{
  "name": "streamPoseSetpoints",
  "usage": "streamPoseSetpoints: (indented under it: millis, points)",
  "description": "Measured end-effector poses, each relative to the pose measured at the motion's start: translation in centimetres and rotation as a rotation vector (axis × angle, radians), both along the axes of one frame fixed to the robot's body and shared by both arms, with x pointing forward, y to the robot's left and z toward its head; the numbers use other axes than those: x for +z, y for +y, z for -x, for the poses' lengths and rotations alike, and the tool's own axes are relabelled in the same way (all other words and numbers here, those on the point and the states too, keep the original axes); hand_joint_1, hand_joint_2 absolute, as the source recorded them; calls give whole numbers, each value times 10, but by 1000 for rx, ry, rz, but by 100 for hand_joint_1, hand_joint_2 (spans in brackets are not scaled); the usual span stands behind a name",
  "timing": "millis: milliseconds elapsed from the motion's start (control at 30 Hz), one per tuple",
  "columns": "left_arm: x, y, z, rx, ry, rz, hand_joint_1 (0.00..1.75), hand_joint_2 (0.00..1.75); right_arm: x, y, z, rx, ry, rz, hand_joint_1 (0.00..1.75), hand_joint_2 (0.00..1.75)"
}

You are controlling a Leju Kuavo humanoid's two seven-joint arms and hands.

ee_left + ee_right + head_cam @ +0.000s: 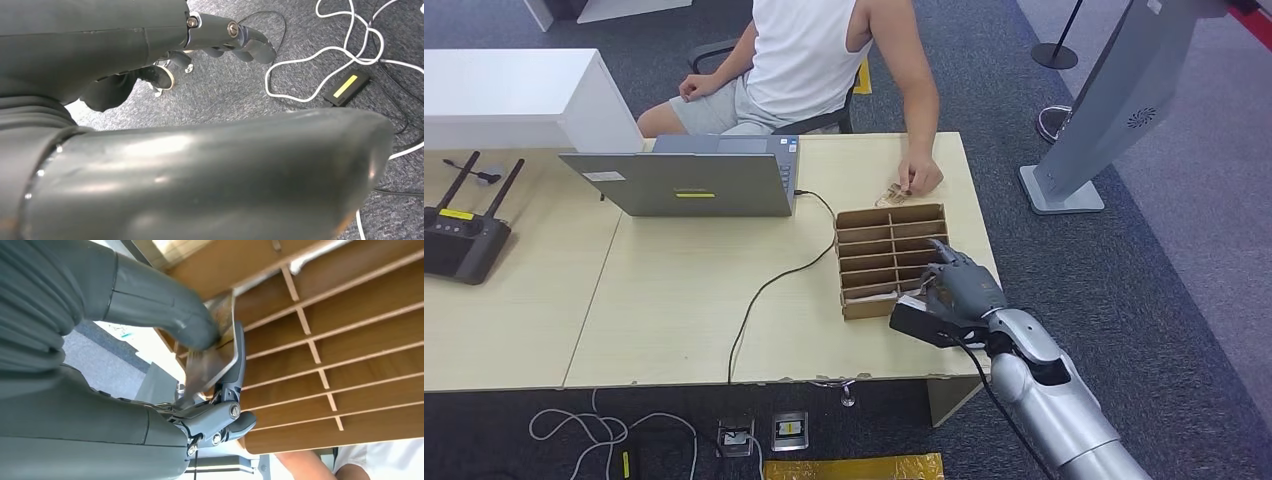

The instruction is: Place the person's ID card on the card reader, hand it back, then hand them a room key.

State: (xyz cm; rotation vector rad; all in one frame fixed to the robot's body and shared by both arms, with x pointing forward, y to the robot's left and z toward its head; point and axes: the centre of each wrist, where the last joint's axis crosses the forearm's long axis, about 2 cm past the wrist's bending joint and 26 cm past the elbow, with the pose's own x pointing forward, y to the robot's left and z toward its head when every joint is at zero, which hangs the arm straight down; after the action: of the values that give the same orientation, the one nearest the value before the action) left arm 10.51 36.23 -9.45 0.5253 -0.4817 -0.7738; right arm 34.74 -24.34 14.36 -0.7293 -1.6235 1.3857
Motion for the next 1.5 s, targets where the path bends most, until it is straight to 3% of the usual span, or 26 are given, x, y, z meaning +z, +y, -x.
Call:
streamPoseSetpoints:
  millis: [400, 933, 1167, 1500]
  points:
    - [0, 2, 0, 3, 0, -2, 0, 0, -4, -2, 0, -6, 18, -12, 167, 175]
    - [0, 1, 0, -14, -3, -7, 0, 0, -2, -4, -4, -14, 4, -26, 175, 175]
    - [1, 0, -3, -21, -8, -7, 0, 0, 59, -16, -38, -19, -135, -81, 175, 175]
    - [2, -3, -11, -40, -19, -5, 0, 0, 136, -30, -67, -16, -310, -84, 175, 175]
